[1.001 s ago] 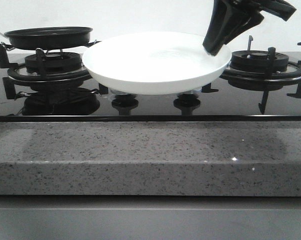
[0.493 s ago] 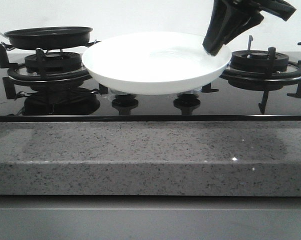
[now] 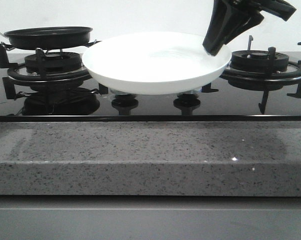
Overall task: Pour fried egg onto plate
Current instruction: 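Grasp the pale green pan handle with the left gripper and lift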
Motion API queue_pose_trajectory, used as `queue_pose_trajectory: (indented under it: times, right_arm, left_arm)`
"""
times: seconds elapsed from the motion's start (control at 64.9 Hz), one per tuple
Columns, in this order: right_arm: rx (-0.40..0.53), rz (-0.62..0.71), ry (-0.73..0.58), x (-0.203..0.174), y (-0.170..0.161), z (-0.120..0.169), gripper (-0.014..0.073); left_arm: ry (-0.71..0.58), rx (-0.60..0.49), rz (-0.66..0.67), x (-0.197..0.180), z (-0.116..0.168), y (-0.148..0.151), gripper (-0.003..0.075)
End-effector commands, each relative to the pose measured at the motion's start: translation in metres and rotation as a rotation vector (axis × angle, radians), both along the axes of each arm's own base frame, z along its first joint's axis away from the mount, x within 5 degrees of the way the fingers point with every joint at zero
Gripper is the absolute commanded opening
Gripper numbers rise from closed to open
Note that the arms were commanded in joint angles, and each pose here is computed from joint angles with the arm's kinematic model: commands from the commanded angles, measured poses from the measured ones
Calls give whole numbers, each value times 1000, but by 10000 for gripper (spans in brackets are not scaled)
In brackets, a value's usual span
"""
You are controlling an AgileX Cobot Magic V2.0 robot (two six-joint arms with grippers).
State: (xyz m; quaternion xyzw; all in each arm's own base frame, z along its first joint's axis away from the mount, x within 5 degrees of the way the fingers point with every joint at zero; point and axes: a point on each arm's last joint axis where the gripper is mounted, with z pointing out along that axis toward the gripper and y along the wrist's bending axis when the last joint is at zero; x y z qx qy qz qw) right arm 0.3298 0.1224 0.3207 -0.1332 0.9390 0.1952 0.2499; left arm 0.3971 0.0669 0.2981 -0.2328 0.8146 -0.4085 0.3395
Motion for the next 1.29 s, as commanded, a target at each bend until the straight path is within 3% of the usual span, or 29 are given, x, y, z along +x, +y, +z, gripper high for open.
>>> queue_pose_trajectory:
  times: [0.0, 0.154, 0.539, 0.77, 1.078, 1.17, 1.278]
  right_arm:
    - [53, -10, -94, -6, -1, 26, -61]
    - [53, -10, -94, -6, -1, 26, -61]
    - [53, -10, -94, -6, -1, 26, -61]
    - [53, -10, -94, -6, -1, 26, -61]
    - [53, -10, -94, -6, -1, 26, -61]
    - [53, -10, -94, -6, -1, 26, -61]
    - [53, -10, -94, -6, -1, 26, -61]
  left_arm:
    - [-91, -69, 1, -3, 30, -3, 616]
    - [-73, -93, -28, -1, 25, -6, 562]
    - [-69, -98, -37, -1, 24, -6, 150]
    - [-67, -122, -68, -3, 25, -9, -20]
    - [-186, -442, -165, -9, 53, -18, -19]
    - [-225, -446, -182, -14, 64, -23, -19]
    - [-294, -374, -225, -24, 80, -35, -19]
